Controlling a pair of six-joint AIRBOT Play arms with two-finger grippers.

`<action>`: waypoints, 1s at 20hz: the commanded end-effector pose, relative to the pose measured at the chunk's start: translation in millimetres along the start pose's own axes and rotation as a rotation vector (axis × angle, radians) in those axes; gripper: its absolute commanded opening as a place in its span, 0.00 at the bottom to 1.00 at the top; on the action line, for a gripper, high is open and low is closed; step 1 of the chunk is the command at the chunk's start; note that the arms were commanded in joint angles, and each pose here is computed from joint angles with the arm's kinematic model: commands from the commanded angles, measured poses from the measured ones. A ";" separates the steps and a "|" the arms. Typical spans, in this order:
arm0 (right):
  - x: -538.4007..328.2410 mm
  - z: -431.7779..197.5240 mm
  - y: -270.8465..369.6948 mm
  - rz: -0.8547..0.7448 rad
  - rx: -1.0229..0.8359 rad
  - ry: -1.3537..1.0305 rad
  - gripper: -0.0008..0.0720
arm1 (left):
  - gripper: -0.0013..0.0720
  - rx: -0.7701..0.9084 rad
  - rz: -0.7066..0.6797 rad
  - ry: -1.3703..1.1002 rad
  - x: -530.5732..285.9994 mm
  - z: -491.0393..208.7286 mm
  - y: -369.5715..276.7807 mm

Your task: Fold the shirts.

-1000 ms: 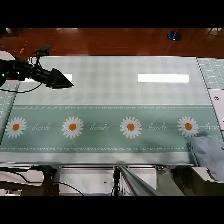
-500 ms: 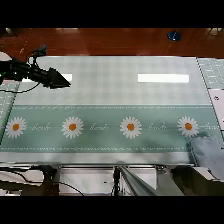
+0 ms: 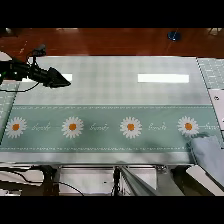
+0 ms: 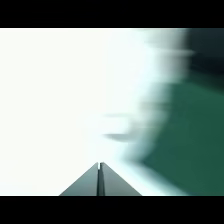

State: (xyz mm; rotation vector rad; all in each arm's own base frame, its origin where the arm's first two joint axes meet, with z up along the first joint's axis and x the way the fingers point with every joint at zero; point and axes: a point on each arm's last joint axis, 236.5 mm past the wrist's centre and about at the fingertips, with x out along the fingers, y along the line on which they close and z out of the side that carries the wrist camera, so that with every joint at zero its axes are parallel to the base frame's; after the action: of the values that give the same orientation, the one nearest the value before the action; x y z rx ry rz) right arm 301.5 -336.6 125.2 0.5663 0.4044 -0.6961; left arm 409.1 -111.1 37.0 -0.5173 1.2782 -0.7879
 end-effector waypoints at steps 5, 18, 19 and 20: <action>-31.2 -313.2 330.1 0.454 -0.658 0.833 0.03 | 0.27 0.239 0.578 0.103 -17.4 13.5 46.8; -108.1 -323.8 241.2 0.107 -1.151 1.153 0.14 | 0.53 0.321 0.843 0.153 8.1 14.7 26.6; -107.3 -323.6 241.4 0.107 -1.152 1.149 0.14 | 0.53 0.326 0.842 0.156 9.8 14.2 25.0; -106.3 -323.6 242.5 0.110 -1.151 1.143 0.14 | 0.53 0.329 0.841 0.157 10.7 14.0 24.2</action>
State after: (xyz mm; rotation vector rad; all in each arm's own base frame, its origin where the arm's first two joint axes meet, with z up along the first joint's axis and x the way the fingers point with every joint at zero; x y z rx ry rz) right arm 347.4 64.8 13.2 -0.1845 1.6603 0.1205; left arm 428.1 -103.8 14.8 0.3168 1.3252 -0.3311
